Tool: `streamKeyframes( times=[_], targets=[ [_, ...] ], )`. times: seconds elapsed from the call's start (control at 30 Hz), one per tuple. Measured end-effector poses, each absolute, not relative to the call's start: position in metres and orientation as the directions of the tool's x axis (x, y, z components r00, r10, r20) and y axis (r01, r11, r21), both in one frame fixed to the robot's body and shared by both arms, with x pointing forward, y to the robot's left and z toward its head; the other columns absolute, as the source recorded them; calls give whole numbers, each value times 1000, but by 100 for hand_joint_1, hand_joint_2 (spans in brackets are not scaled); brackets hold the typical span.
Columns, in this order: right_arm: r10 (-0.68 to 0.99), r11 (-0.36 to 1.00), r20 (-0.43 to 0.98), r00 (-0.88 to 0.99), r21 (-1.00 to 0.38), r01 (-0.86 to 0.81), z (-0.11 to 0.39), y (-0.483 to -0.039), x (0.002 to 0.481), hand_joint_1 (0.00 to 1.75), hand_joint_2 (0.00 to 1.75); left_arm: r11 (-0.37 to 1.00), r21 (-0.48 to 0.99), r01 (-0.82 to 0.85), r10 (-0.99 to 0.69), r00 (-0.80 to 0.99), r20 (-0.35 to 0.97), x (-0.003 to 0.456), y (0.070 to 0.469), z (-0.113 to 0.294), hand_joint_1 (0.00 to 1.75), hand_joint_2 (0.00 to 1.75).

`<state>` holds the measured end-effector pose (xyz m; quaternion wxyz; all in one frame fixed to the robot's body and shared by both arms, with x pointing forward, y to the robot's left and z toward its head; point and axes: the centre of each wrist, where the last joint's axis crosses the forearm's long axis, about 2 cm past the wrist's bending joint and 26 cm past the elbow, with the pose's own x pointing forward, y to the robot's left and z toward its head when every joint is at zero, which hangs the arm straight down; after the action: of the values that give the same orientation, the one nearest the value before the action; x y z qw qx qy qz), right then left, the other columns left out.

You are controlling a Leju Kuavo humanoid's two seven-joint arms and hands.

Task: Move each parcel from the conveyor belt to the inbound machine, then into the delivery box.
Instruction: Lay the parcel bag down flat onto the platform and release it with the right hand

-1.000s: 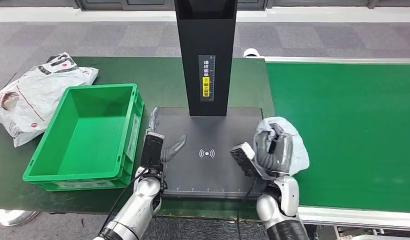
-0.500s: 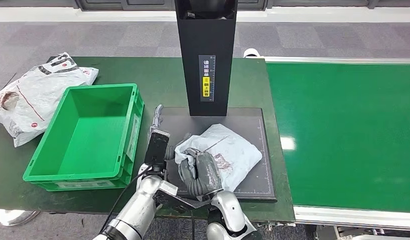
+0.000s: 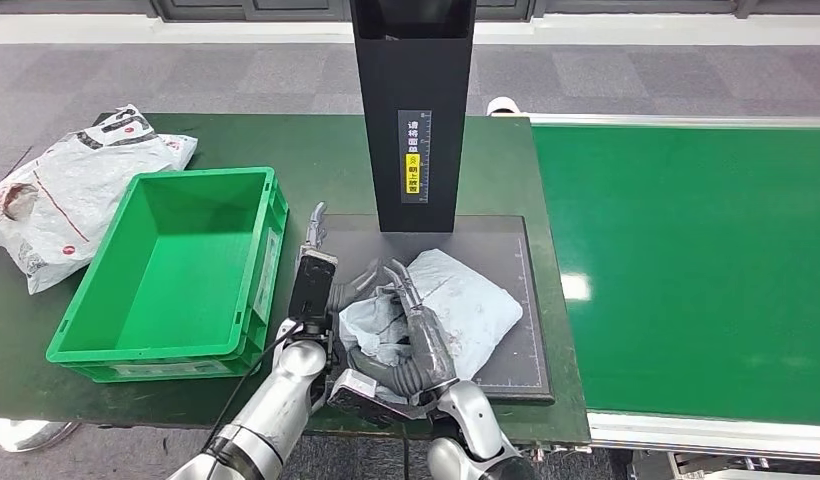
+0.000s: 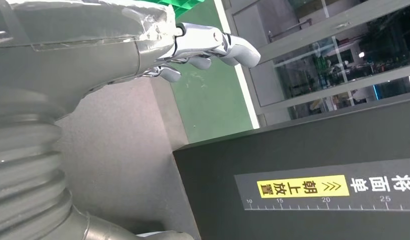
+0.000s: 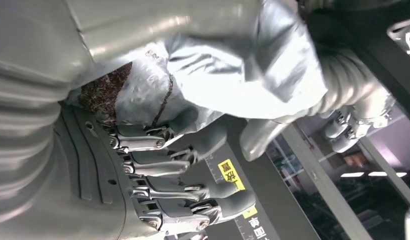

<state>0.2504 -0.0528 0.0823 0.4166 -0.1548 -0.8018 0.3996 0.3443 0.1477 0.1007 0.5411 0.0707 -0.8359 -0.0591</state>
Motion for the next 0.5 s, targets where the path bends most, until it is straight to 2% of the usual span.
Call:
streamKeyframes(
  times=[0.27, 0.5],
  targets=[
    [459, 801, 667, -586, -597, -52, 78, -69, 257, 0, 175, 996, -28, -87, -4, -345, 938, 348, 155, 100, 0, 175],
    [290, 947, 788, -543, -317, 47, 101, -85, 255, 0, 175, 995, -95, -27, 79, -361, 929, 352, 158, 106, 0, 175]
  ],
)
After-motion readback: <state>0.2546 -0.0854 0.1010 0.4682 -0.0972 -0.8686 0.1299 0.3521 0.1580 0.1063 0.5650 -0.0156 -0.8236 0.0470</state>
